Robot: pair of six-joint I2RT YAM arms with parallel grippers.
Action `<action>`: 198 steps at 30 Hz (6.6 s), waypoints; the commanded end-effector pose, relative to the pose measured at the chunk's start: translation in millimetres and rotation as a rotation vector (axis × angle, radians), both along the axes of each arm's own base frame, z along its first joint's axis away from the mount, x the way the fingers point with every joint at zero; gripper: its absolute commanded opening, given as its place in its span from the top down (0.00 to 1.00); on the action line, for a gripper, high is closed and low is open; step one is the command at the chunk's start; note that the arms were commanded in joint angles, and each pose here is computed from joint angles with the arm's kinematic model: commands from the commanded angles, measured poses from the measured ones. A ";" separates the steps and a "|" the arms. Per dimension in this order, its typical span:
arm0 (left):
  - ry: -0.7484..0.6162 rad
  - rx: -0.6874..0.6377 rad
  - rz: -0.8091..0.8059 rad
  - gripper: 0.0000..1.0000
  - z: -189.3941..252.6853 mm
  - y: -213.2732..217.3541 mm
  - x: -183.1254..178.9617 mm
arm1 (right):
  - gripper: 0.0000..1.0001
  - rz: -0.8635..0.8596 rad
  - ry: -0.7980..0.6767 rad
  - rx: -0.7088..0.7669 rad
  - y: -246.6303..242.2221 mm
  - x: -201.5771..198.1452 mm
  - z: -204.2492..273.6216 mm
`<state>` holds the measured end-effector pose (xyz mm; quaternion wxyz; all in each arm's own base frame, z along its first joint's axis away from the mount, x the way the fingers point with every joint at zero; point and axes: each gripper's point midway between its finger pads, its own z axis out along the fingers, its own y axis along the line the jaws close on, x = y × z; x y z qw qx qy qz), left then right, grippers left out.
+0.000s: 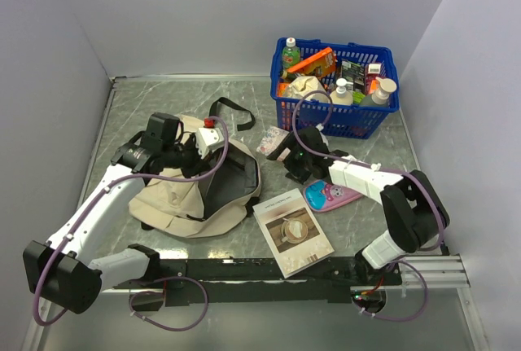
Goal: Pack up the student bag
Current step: Pick up the book from the center of the board, then place the book in the student bag.
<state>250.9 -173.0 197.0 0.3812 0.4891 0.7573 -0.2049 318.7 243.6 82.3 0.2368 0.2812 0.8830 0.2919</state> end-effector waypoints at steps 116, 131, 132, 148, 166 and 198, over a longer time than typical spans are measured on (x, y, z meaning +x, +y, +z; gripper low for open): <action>0.030 -0.064 -0.099 0.99 -2.0 -13.5 -21.0 | 0.36 -0.496 -0.141 -0.290 -100.5 68.2 -29.3; 0.038 -0.074 -0.097 0.99 0.0 -15.3 -20.5 | 0.67 -0.486 -0.145 -0.364 -107.1 69.0 -35.4; 0.038 -0.072 -0.097 0.99 -0.1 -15.2 -20.2 | 0.78 -0.476 -0.155 -0.370 -107.7 69.7 -33.0; 0.097 -0.045 -0.023 0.99 -2.0 -8.9 -14.8 | 1.00 -0.284 -0.518 -0.362 -53.9 79.3 112.4; 0.009 -0.134 0.073 0.99 4.7 -2.1 -1.6 | 1.00 -0.013 -0.987 -0.271 -8.6 22.0 347.9; -0.078 -0.170 0.137 0.99 37.0 9.9 15.5 | 1.00 0.431 -0.418 0.209 80.8 -74.2 242.1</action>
